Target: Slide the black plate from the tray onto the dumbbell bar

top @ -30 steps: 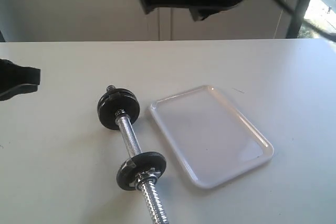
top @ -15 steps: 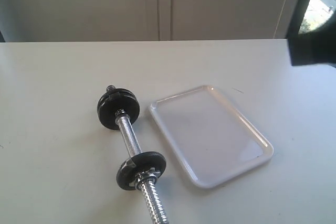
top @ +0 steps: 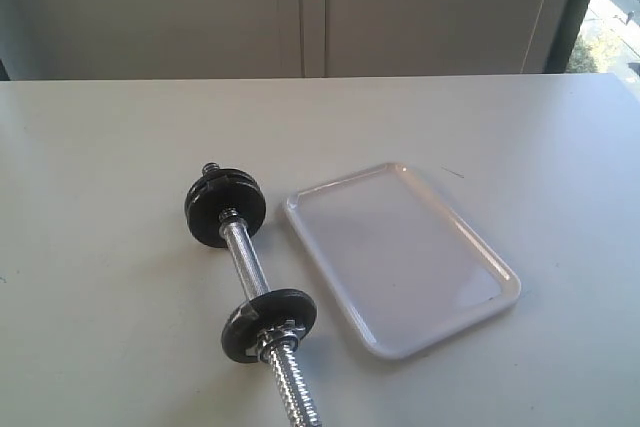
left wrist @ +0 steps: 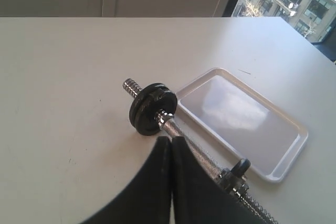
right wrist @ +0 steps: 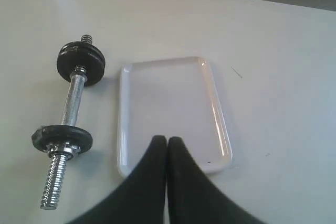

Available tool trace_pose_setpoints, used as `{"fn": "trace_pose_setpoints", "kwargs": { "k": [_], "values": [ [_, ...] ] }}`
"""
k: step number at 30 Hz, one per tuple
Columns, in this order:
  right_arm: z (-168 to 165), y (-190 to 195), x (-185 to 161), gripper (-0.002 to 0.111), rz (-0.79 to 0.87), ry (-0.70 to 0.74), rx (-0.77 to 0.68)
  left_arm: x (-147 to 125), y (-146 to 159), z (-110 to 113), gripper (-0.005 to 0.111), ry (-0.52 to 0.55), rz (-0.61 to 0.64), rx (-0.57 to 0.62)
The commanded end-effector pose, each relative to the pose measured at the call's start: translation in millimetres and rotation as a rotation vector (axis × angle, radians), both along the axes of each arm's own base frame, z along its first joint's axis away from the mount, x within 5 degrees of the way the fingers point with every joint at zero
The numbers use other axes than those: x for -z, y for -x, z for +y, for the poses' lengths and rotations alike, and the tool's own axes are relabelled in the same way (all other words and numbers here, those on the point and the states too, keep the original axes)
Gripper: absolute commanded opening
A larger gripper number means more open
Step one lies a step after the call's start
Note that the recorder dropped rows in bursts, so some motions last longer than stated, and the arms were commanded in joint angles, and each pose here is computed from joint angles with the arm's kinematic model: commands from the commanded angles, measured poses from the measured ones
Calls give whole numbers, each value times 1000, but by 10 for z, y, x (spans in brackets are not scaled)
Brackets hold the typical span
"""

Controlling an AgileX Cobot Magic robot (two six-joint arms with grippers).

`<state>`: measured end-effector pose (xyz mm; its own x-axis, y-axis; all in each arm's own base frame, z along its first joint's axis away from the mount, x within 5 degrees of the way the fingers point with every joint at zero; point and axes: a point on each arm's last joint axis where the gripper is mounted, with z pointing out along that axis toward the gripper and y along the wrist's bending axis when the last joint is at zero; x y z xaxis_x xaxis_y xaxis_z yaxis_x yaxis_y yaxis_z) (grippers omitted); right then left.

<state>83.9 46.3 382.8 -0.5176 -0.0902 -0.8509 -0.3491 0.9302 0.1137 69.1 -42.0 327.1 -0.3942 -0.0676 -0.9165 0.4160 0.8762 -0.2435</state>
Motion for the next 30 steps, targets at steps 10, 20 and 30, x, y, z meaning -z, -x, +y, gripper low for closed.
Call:
{"fn": "trace_pose_setpoints", "kwargs": {
  "k": [10,20,30],
  "values": [
    [-41,28,-7,0,-18,-14,7,21,19,-3,0,6,17,6],
    [-41,28,-7,0,-18,-14,7,21,19,-3,0,6,17,6],
    [-41,28,-6,0,-17,-13,8,-69,270,132,0,33,-130,-143]
  ]
}}
